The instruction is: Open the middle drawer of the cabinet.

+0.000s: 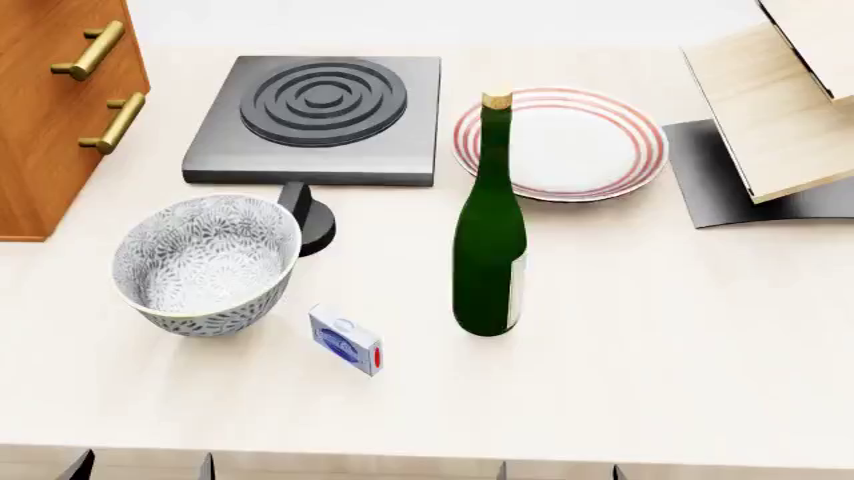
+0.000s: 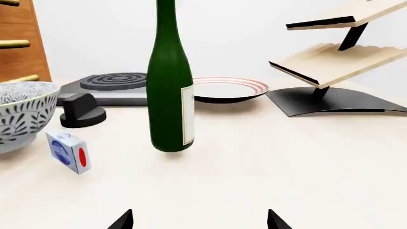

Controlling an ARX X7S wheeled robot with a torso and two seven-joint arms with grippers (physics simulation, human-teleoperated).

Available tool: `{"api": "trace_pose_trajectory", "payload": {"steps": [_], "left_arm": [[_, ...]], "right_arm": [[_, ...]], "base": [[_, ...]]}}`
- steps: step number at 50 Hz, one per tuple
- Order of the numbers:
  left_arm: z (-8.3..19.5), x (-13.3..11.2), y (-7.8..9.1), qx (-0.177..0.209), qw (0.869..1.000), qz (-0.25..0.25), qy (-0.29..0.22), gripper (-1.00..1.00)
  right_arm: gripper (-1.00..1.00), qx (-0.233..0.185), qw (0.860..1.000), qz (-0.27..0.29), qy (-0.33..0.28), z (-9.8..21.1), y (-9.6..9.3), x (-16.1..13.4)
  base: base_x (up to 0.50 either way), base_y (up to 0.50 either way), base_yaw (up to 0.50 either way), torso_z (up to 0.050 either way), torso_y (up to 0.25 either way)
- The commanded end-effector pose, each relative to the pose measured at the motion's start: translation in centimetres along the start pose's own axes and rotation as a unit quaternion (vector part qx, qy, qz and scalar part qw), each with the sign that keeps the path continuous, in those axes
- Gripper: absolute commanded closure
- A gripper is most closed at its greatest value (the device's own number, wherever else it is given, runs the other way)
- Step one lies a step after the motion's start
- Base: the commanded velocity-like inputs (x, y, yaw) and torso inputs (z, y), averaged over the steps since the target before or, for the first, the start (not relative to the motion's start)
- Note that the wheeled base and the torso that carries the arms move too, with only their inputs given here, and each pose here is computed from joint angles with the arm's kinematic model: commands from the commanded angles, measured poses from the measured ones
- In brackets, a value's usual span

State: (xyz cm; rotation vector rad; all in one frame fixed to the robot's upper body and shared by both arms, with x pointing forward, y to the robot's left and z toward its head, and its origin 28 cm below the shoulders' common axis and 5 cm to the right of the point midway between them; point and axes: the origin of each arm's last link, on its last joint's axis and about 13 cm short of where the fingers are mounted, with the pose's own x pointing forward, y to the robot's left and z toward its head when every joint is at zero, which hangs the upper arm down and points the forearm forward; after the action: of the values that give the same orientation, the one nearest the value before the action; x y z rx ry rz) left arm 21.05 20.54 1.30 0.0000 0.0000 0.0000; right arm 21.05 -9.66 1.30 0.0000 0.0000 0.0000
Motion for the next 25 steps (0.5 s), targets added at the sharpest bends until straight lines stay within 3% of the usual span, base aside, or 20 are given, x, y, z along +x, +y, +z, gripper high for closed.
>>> {"api": "trace_pose_trajectory", "payload": {"steps": [1, 7, 22, 25], "left_arm": [[0.11, 0.01, 0.08, 0.005, 1.0, 0.003, -0.01, -1.0], [0.22, 0.48, 0.31, -0.001, 0.999, 0.026, -0.018, -1.0], [0.5, 0.53, 0.49, -0.012, 0.999, 0.028, -0.014, -1.0], [0.92, 0.75, 0.75, -0.01, 0.999, 0.036, -0.035, -1.0]], "right_arm": [[-1.0, -0.006, 1.0, 0.003, 0.001, -0.03, 0.18, -0.08], [-1.0, -0.011, 1.0, 0.011, 0.003, -0.1, 0.36, -0.05], [-1.0, -0.018, 1.0, 0.008, 0.013, -0.02, 0.54, -0.14], [-1.0, -0.022, 1.0, 0.002, 0.016, 0.38, 0.42, -0.12]], "base": [[0.0, 0.0, 0.0, 0.0, 0.0], [0.0, 0.0, 0.0, 0.0, 0.0], [0.0, 0.0, 0.0, 0.0, 0.0], [0.0, 0.0, 0.0, 0.0, 0.0]]}}
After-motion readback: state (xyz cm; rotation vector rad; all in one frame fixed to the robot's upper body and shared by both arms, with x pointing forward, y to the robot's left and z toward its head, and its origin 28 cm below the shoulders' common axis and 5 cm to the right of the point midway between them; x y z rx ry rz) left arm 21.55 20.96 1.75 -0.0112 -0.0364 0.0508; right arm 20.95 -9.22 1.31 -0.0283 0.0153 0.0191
